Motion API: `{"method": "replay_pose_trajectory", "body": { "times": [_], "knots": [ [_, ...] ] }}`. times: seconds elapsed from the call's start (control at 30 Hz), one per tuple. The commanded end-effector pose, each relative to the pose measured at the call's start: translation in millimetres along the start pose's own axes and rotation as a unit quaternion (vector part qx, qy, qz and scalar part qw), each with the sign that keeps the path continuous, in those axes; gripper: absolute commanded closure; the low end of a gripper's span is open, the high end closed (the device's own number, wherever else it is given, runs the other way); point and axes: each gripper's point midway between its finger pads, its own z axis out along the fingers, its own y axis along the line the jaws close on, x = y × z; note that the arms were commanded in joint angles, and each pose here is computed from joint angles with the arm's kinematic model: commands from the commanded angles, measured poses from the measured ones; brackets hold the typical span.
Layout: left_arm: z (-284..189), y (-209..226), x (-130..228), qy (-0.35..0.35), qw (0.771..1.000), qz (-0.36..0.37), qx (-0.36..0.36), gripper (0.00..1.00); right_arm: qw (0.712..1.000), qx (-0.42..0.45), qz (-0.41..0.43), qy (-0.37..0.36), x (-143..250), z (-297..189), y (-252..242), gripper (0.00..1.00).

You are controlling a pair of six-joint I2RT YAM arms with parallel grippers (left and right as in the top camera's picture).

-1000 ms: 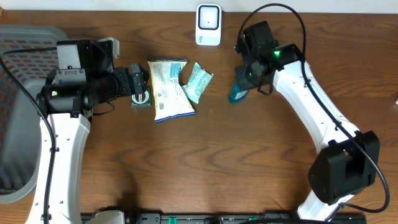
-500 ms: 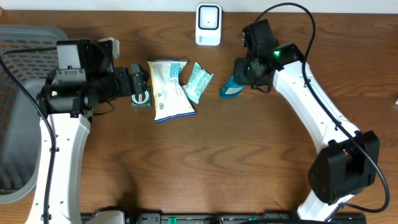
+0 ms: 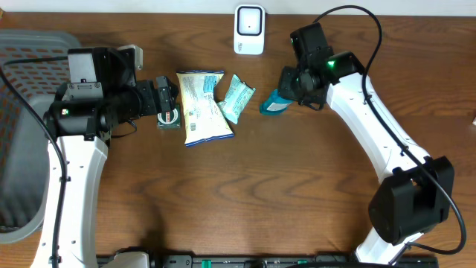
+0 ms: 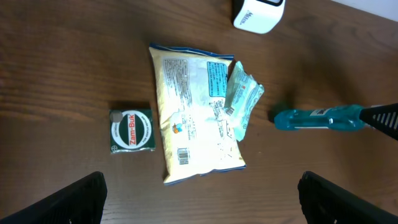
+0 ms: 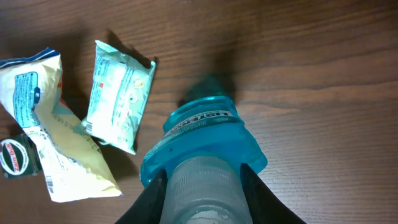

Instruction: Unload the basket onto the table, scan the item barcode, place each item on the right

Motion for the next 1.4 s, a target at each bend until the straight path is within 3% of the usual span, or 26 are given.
{"method": "replay_pose_trajectory", "body": {
  "times": [0.0, 0.67, 1.37],
  "knots": [
    [1, 1, -1, 0.000, 1.000, 0.009, -0.003, 0.02, 1.000, -0.002, -0.001, 0.001, -1, -2, 0, 0.79],
    [1, 1, -1, 0.000, 1.000, 0.009, -0.003, 0.02, 0.999, 0.052, -0.001, 0.007, 4, -8, -20, 0.73],
    [1, 1, -1, 0.000, 1.000, 0.009, -0.003, 0.02, 0.999, 0.039, -0.015, -0.020, -9, -6, -12, 0.53]
  ]
}}
